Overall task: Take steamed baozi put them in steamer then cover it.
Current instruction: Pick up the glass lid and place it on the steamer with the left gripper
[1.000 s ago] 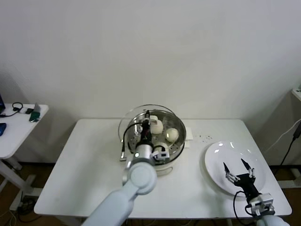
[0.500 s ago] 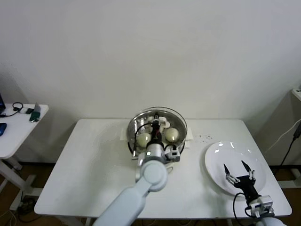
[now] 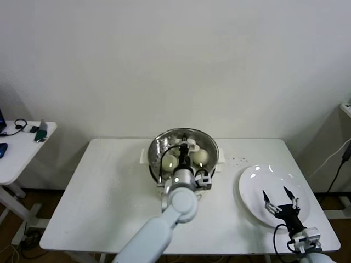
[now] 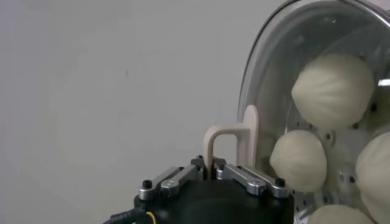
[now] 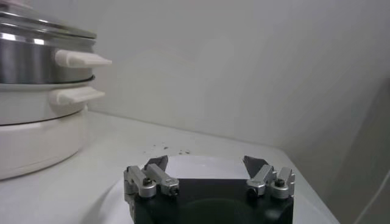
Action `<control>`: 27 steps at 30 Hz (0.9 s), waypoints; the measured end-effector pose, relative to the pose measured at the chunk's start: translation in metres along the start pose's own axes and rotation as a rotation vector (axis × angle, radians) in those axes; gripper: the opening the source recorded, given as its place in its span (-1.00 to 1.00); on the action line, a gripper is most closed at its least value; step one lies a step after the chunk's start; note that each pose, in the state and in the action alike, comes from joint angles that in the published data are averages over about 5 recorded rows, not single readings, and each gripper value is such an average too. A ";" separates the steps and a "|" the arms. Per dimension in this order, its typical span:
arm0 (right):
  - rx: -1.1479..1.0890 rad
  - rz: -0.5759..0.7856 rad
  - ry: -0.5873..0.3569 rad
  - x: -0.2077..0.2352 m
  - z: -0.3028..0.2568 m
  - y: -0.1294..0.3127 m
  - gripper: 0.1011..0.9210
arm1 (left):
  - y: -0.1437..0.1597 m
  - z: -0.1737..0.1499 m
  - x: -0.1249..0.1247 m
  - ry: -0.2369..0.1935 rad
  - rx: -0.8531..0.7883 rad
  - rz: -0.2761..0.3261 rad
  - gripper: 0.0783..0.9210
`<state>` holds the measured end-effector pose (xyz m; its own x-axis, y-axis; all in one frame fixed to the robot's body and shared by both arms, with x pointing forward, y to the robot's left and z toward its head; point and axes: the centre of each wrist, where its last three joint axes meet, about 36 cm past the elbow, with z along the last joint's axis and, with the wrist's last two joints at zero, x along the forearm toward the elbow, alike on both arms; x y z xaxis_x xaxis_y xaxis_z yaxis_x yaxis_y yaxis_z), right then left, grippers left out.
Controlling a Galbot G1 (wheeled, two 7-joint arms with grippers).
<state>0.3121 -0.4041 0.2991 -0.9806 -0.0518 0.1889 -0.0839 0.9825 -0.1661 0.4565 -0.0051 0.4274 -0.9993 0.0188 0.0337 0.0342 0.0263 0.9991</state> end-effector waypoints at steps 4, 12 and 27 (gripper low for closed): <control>0.000 0.001 0.002 0.001 0.001 -0.001 0.76 | -0.002 0.003 -0.003 0.008 -0.008 -0.002 -0.83; -0.003 0.002 0.004 0.003 0.004 -0.001 0.76 | -0.007 0.005 -0.005 0.013 -0.013 -0.001 -0.83; -0.006 0.006 0.002 0.005 0.005 -0.002 0.76 | -0.012 0.005 -0.005 0.015 -0.015 -0.003 -0.83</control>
<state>0.3066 -0.4071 0.2955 -0.9807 -0.0459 0.1901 -0.0773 0.9839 -0.1613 0.4612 -0.0007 0.4153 -0.9995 0.0036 0.0308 0.0308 0.0115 0.9995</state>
